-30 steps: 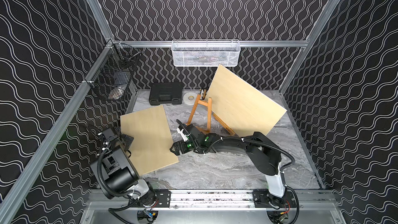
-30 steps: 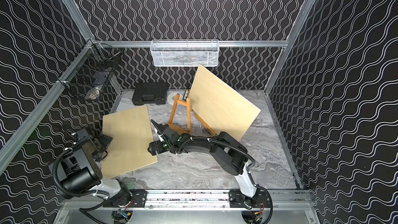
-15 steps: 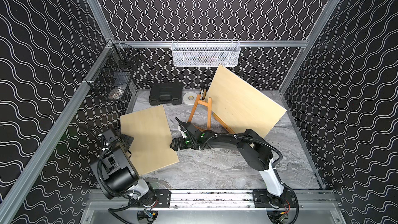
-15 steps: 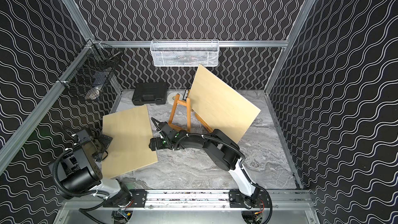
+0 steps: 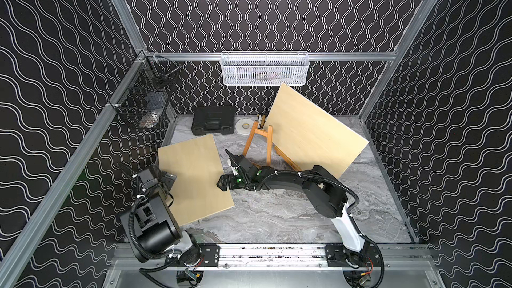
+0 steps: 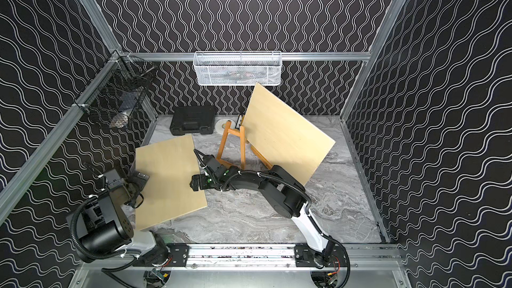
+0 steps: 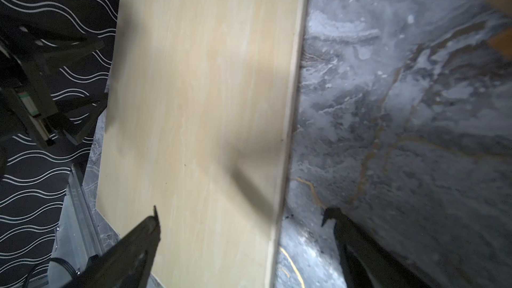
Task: Assemble the easel
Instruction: Adjust the drawing board at the center of the board.
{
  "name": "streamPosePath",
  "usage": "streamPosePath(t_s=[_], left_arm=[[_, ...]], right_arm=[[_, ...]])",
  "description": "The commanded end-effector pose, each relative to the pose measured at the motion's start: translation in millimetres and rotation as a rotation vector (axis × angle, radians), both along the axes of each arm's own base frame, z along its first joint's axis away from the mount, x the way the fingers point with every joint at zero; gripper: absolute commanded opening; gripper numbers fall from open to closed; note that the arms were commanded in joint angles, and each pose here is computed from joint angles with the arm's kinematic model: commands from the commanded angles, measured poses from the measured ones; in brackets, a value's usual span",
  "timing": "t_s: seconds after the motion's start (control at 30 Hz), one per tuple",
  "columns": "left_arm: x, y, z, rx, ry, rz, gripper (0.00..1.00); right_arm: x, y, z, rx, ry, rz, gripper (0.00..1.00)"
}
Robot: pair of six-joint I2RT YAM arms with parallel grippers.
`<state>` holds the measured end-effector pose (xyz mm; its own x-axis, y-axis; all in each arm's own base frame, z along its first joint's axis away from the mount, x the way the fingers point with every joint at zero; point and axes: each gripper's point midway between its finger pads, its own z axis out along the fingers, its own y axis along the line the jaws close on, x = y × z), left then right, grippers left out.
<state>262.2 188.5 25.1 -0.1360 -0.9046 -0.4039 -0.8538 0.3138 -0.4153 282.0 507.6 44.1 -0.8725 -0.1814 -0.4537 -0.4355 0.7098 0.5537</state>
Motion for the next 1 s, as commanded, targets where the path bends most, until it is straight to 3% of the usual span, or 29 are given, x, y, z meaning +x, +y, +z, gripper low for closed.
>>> streamPosePath(t_s=[0.0,0.27,0.53,0.63,0.73,0.97], left_arm=[[-29.5,-65.7,-32.6,-0.295,0.100,-0.023,0.99],[-39.2,-86.6,-23.9,-0.274,0.071,-0.069,0.99],[-30.9,-97.7,-24.0,-0.277,0.056,-0.143,0.99],[-26.8,-112.7,-16.9,-0.208,0.133,-0.280,0.99],[-27.4,-115.7,-12.9,-0.158,0.283,-0.380,0.99],[-22.9,-115.5,-11.3,-0.171,0.276,-0.365,0.99]], right_arm=[[-11.1,-16.7,-16.1,-0.078,0.070,-0.015,1.00],[-20.8,-40.1,-13.6,-0.129,0.069,-0.020,1.00],[-7.7,-58.3,-21.3,-0.171,0.081,-0.082,1.00],[-5.9,-62.4,-22.5,-0.183,0.081,-0.104,1.00],[-8.2,-60.0,-26.3,-0.176,0.101,-0.098,1.00],[-7.8,-67.9,-25.4,-0.183,0.115,-0.112,1.00]])
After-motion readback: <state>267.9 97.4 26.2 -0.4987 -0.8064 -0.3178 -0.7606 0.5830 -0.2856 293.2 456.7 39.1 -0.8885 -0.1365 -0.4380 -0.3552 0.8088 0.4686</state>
